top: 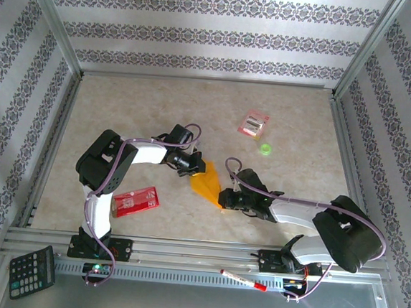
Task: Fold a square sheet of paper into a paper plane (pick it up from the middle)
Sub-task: Fourth fold the wing at the center of the table.
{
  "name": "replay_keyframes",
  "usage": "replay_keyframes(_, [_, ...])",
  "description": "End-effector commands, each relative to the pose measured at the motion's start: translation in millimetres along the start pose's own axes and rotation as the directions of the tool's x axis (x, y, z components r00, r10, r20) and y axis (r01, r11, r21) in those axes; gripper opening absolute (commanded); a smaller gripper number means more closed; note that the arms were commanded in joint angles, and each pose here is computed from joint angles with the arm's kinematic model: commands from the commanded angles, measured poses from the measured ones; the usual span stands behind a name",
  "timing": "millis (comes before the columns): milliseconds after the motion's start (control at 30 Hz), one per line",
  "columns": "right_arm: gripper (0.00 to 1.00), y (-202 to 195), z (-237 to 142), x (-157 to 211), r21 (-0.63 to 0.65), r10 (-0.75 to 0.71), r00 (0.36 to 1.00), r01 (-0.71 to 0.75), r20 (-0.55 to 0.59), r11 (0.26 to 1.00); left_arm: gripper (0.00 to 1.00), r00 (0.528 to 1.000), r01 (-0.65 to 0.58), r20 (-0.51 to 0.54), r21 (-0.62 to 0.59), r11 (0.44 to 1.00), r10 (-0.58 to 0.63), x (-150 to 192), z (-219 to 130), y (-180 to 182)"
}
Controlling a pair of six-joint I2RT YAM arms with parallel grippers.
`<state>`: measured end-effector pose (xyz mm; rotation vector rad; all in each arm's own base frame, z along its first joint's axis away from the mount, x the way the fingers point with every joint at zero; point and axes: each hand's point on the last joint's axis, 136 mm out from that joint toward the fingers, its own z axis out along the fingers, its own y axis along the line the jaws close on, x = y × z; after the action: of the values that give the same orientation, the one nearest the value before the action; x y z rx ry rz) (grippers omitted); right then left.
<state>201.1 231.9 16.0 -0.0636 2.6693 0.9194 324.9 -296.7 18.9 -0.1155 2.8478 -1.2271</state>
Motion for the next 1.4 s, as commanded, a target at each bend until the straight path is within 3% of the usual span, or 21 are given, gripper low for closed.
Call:
replay_keyframes(0, [0.07,-3.6,-7.5,8.5,0.009,0.003,1.000,-0.003,-0.028,1.000,0.00,0.998,0.055,-0.013,-0.116,0.992,-0.057,5.6,2.4,34.3])
replay_keyframes(567, [0.09,45.5,-12.5,-10.5,-0.086,-0.085,0.996,0.083,-0.017,0.993,0.00,0.998,0.055,-0.016,-0.115,0.992,-0.057,6.0,3.1,34.0])
replay_keyframes(1367, [0.07,4.7,7.8,9.2,-0.012,-0.029,0.992,0.028,-0.121,1.000,0.00,0.998,0.055,-0.017,-0.115,0.992,-0.057,5.8,3.2,33.8])
